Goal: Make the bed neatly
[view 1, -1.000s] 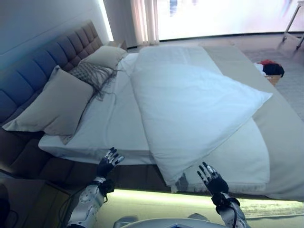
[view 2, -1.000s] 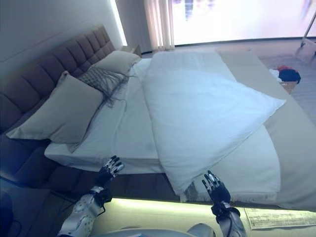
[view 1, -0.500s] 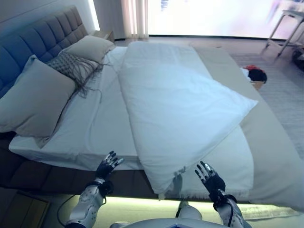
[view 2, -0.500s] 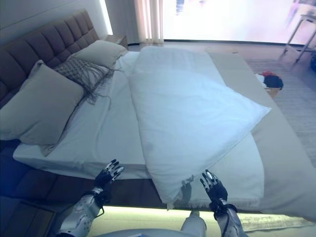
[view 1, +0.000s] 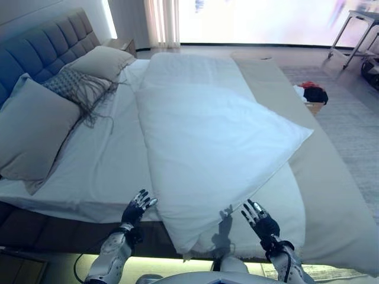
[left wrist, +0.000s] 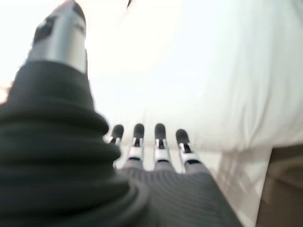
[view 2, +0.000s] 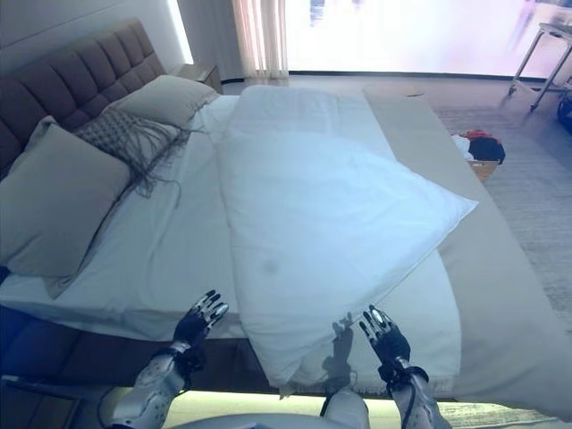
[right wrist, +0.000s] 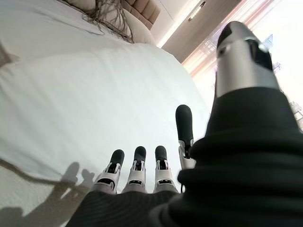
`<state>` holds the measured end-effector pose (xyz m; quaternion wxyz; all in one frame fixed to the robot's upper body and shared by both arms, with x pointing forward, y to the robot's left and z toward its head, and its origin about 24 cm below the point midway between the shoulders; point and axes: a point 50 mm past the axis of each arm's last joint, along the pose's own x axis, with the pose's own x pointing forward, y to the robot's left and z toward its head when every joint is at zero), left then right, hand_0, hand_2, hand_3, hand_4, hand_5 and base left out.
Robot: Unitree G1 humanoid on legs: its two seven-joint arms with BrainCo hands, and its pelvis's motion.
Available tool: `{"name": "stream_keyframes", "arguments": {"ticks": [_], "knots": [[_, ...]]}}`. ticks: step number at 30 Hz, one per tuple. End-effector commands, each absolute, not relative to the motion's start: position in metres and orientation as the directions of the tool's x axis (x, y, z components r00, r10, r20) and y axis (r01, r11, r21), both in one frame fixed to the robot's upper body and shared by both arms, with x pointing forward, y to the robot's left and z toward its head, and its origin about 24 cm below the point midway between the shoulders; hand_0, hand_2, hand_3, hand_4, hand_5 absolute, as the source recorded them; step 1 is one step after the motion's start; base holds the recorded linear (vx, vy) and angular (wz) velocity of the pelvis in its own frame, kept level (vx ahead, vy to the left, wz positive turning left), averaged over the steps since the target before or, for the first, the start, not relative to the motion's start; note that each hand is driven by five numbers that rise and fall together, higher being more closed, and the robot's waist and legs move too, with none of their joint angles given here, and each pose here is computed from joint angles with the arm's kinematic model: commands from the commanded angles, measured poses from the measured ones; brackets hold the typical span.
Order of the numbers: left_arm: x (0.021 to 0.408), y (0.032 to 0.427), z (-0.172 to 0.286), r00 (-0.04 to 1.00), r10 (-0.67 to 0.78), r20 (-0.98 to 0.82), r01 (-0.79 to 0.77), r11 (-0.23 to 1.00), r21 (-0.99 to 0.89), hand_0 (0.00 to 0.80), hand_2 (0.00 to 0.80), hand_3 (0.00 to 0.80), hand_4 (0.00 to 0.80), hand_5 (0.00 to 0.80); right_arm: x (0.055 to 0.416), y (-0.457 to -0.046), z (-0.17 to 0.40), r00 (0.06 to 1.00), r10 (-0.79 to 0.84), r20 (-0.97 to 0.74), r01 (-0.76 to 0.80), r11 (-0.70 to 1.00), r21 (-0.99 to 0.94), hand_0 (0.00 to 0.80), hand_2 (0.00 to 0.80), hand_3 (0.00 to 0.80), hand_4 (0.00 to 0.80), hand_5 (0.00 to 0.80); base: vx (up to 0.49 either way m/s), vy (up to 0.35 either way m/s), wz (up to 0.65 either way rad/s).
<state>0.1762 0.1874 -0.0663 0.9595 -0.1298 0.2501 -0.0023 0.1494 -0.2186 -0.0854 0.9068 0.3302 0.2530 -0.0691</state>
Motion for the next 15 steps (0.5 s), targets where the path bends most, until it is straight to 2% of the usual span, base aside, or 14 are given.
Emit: {"name": "stream_keyframes", "arguments": {"ticks": [1, 9, 12, 15], "knots": [[0.184, 0.193, -0.038, 0.947, -0.033, -0.319, -0.067, 0.952, -0.299, 0.000, 0.000, 0.000, 0.000, 0.000, 0.161, -0.238, -0.067, 0.911, 0.019, -0.413, 0.247, 0.775, 0.581, 0.000, 0.000, 0.000, 0.000, 0.000, 0.075, 0.004, 0.19], [0.172, 0.205, -0.048, 0.924, -0.039, -0.381, -0.062, 0.966, -0.250, 0.000, 0.000, 0.000, 0.000, 0.000, 0.169, -0.227, -0.066, 0.904, -0.037, -0.426, 0.320, 0.719, 0.617, 0.000, 0.000, 0.000, 0.000, 0.000, 0.162, 0.140, -0.10], [0.177, 0.207, -0.046, 0.927, -0.067, -0.368, -0.025, 0.970, -0.240, 0.000, 0.000, 0.000, 0.000, 0.000, 0.168, -0.224, -0.066, 0.900, -0.064, -0.431, 0.341, 0.719, 0.606, 0.000, 0.000, 0.000, 0.000, 0.000, 0.128, 0.262, -0.32], [0.184, 0.214, -0.037, 0.937, -0.087, -0.340, 0.013, 0.977, -0.214, 0.000, 0.000, 0.000, 0.000, 0.000, 0.159, -0.222, -0.072, 0.878, -0.094, -0.469, 0.397, 0.690, 0.605, 0.000, 0.000, 0.000, 0.000, 0.000, 0.139, 0.253, 0.08]]}}
